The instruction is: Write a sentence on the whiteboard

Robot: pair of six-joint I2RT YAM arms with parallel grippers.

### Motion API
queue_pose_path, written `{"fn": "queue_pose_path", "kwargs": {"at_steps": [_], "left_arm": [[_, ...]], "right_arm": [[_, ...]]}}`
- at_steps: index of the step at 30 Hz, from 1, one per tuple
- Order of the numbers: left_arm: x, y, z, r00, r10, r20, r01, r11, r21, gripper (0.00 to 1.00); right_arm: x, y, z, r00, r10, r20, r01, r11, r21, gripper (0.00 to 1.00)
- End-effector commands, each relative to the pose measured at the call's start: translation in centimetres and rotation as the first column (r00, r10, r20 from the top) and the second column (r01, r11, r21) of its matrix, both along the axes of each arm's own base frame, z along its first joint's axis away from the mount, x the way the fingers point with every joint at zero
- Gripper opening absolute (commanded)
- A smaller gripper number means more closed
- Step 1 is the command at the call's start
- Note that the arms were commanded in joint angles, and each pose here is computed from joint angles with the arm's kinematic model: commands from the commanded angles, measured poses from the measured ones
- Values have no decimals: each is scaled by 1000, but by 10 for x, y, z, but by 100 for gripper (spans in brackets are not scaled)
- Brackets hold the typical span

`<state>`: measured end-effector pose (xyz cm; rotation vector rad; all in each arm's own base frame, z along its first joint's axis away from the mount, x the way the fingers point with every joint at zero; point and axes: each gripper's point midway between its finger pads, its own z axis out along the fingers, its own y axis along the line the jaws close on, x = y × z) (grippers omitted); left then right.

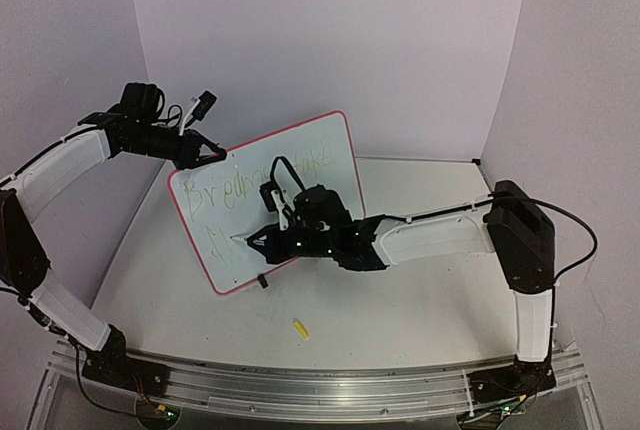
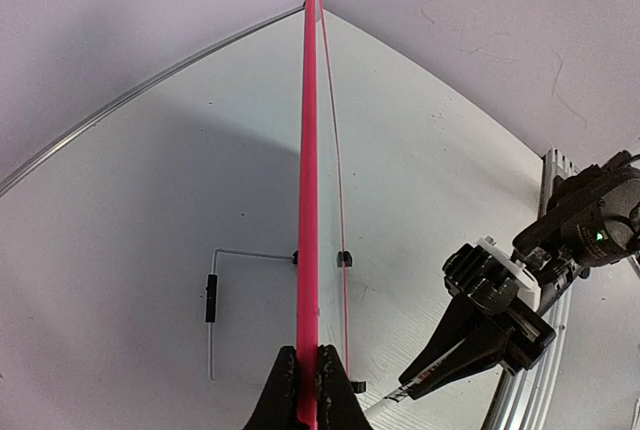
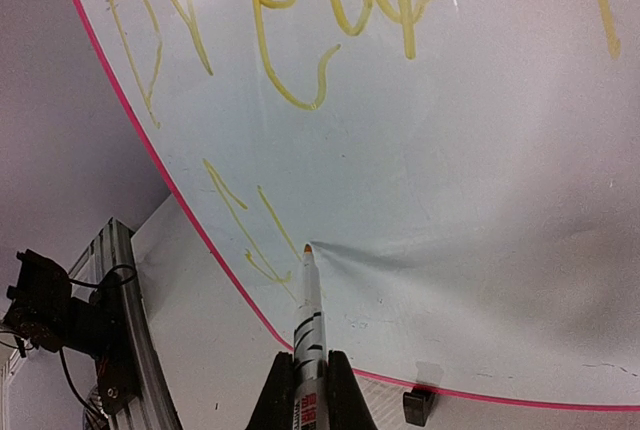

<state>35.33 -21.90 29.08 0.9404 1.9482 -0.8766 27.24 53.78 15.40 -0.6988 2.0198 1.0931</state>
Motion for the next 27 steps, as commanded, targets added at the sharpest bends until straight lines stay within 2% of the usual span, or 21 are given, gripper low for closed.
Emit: {"fn": "queue_pose_path", "kwargs": {"at_steps": [1,14,27], "left_arm": [[-25,-21,-50,983,-95,-159,103,994,39,0],[-25,-21,-49,983,-96,-157,103,994,38,0],[-25,-22,-49,983,-98,-158,105,994,38,0]], "right_arm": [[9,1,-1,999,-40,-2,40,999,6,0],[0,-16,-31,996,-55,-66,52,998,-45,0],[-8,-8,35,998,32,48,-35,997,73,0]]}}
